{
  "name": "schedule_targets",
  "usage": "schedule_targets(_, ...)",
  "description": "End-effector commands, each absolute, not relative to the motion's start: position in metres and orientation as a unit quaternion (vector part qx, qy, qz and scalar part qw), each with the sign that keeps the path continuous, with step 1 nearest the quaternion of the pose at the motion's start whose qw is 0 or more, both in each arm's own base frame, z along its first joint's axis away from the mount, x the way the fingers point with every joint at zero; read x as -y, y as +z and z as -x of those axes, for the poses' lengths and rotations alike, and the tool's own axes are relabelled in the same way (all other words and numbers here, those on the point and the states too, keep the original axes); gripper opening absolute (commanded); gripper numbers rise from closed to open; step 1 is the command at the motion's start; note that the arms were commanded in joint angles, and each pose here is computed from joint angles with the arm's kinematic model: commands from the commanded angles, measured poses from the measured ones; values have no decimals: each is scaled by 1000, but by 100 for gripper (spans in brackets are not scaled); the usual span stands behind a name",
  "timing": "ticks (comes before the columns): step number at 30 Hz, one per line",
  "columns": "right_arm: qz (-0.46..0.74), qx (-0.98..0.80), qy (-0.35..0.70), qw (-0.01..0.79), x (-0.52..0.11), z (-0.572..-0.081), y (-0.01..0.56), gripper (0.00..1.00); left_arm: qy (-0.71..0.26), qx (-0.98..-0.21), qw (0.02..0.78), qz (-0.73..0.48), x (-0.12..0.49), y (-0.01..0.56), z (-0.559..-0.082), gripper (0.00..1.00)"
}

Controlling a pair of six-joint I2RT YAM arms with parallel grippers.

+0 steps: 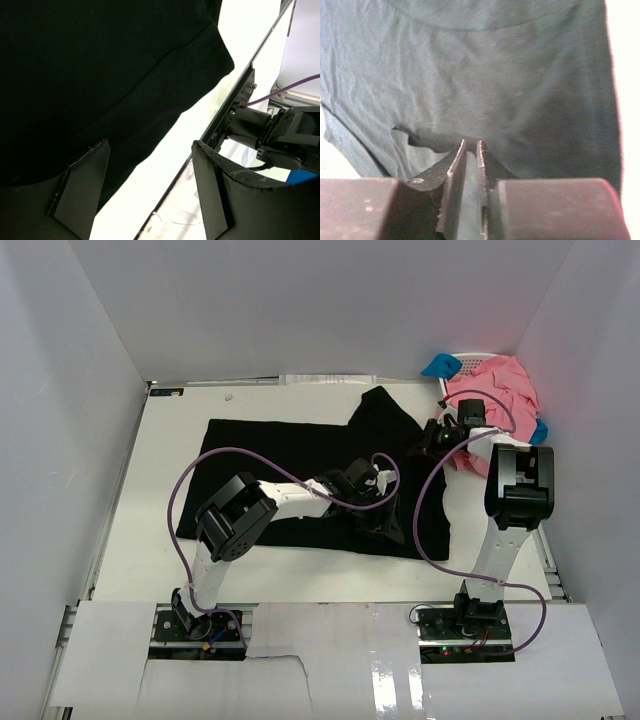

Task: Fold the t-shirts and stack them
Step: Fold the flattened tshirt in 1/3 of the way

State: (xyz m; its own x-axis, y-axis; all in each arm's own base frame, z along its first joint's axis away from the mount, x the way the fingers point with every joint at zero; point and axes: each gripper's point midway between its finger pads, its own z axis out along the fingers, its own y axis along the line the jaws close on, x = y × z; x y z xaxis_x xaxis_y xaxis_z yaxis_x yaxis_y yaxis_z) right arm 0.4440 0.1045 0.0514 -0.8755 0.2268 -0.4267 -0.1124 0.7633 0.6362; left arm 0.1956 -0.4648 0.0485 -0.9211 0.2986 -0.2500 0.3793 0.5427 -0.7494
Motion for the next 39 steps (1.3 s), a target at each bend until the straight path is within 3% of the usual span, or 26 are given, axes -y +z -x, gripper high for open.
schedule_targets(1, -31, -901, 331, 280, -94, -462, 65, 22, -409, -890, 23, -198, 456, 31, -178, 78)
schedule_targets(8, -26, -900, 313, 302, -87, -469, 75, 22, -409, -890, 24, -201, 459, 33, -177, 78)
schedule_targets(10, -22, -895, 314, 315, -88, -472, 87, 27, -406, -890, 25, -205, 458, 34, -178, 78)
schedule_targets(12, -16, -890, 311, 332, -89, -471, 99, 35, -405, -888, 47, -213, 464, 51, -186, 78)
schedule_targets(13, -16, -887, 293, 357, -83, -473, 114, 49, -391, -893, 59, -215, 460, 54, -192, 79)
schedule_targets(15, -6, -887, 268, 377, -82, -476, 130, 64, -392, -890, 97, -213, 463, 92, -210, 79)
schedule_targets(19, 2, -892, 247, 380, -80, -483, 156, 68, -447, -866, 174, -143, 421, 187, -306, 82)
schedule_targets(21, 8, -885, 249, 394, -82, -497, 172, 69, -440, -867, 207, -107, 383, 213, -347, 83)
schedule_targets(23, 13, -880, 258, 398, -87, -504, 182, 69, -388, -873, 289, -62, 325, 238, -415, 85)
schedule_targets(28, 40, -878, 256, 402, -112, -547, 192, 69, -204, -916, 343, 34, 193, 205, -492, 86)
schedule_targets(30, 37, -903, 231, 360, -112, -554, 157, 69, -129, -924, 352, 72, 143, 185, -508, 86)
schedule_targets(33, 41, -915, 187, 355, -113, -569, 147, 67, -79, -933, 335, 103, 105, 152, -517, 86)
schedule_targets(39, 69, -940, 86, 322, -129, -545, 111, 67, -15, -940, 325, 106, 65, 122, -524, 86)
